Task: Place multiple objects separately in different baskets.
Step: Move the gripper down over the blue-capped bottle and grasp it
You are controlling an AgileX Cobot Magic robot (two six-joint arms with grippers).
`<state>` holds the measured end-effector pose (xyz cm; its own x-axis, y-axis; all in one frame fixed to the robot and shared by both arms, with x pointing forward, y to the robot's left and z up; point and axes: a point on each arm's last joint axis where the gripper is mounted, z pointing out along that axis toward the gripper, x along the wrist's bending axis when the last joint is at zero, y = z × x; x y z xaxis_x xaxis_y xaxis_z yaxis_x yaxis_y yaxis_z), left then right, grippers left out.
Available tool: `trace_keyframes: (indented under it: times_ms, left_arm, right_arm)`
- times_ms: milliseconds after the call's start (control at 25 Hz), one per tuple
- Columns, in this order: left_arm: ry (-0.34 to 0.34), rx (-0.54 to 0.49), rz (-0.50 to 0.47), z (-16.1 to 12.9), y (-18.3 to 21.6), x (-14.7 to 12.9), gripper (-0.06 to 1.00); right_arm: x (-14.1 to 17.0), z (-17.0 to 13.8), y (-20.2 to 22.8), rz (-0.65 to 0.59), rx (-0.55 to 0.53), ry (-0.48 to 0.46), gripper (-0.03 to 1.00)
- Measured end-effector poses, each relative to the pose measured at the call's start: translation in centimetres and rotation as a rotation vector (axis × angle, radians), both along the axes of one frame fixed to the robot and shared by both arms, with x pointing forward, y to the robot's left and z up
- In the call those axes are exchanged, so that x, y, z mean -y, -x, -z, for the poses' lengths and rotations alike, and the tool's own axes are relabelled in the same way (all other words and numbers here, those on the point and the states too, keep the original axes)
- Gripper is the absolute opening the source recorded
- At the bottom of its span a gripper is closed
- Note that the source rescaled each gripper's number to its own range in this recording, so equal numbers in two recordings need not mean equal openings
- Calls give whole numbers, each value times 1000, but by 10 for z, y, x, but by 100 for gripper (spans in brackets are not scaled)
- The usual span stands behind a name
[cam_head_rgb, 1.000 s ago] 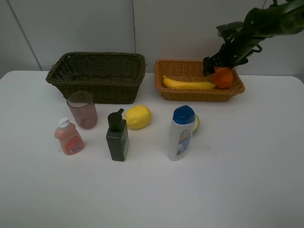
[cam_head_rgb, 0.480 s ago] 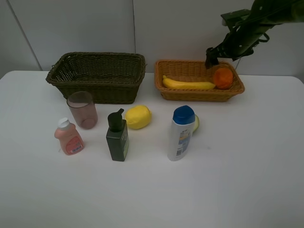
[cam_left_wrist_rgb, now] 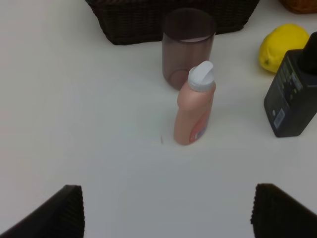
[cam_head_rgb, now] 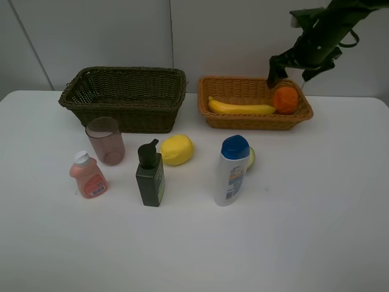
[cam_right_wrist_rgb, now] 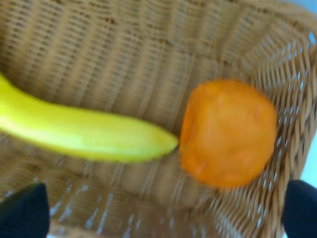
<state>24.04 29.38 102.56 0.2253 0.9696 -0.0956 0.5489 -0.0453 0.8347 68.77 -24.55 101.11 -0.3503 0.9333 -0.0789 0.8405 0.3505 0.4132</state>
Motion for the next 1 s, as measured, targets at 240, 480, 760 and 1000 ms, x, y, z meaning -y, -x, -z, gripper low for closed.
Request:
trace_keyframes:
  times_ms: [240, 480, 760, 1000]
  left_arm:
    - [0, 0, 0, 0, 0, 0, 90]
    - [0, 0, 0, 0, 0, 0, 90]
    - [0, 0, 0, 0, 0, 0, 90]
    - [0, 0, 0, 0, 0, 0, 90]
  right_arm:
    - [1, -26, 23, 46, -100, -22, 100]
    - [-2, -44, 42, 73, -194, -78, 100]
    - [-15, -51, 47, 111, -205, -155, 100]
    - [-50, -51, 55, 35, -215, -156, 100]
